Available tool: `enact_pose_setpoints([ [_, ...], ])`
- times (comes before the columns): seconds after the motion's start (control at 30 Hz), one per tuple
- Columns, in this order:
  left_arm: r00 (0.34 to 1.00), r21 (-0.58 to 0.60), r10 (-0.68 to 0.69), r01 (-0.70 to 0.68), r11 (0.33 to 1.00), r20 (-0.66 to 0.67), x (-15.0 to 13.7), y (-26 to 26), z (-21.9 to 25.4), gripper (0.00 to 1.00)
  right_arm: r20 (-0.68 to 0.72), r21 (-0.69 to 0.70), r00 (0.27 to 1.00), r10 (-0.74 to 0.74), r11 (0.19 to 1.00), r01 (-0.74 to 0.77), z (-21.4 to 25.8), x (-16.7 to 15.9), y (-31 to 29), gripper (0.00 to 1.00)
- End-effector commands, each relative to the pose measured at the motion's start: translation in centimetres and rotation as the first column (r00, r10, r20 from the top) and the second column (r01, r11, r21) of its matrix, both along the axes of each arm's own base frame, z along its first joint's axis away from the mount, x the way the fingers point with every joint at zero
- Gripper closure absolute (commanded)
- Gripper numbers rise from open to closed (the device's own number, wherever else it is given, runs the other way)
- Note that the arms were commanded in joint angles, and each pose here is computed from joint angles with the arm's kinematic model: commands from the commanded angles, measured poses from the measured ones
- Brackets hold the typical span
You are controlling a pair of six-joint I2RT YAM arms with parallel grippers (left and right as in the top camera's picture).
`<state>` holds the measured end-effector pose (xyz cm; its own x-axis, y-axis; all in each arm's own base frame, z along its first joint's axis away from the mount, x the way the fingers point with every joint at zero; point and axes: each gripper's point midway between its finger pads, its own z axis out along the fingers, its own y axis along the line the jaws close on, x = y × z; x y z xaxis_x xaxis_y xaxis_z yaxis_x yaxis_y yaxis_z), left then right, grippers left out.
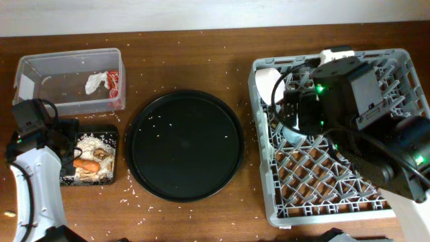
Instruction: Sort waste into correct bins and load items into the dishwasher rack
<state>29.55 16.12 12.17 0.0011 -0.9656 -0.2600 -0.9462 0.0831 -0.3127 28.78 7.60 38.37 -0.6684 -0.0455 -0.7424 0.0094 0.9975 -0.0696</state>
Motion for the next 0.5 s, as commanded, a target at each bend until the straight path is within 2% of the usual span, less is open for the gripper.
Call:
enact_pose_setpoints([
  [0.0,1.000,0.002,-0.002,0.002,1.000,0.013,0.1,0.2,0.5,0.01,0.063,0.017,0.989,-0.136,0.991,0.135,-0.2,0.5,-3.3,0.01],
  [0.1,1.000,0.002,-0.002,0.002,1.000,0.013,0.2,0.2,0.5,0.01,0.121,0.072,0.972,-0.203,0.978,0.195,-1.5,0.0,-5.7,0.01],
  [0.27,1.000,0.002,-0.002,0.002,1.000,0.013,0.1,0.2,0.5,0.01,0.289,0.144,0.943,-0.167,0.981,0.130,-5.5,-1.6,-7.6,0.01],
  [0.47,1.000,0.002,-0.002,0.002,1.000,0.013,0.2,0.2,0.5,0.01,0.506,0.217,0.834,-0.221,0.968,0.126,-10.5,-4.3,-9.2,0.01],
])
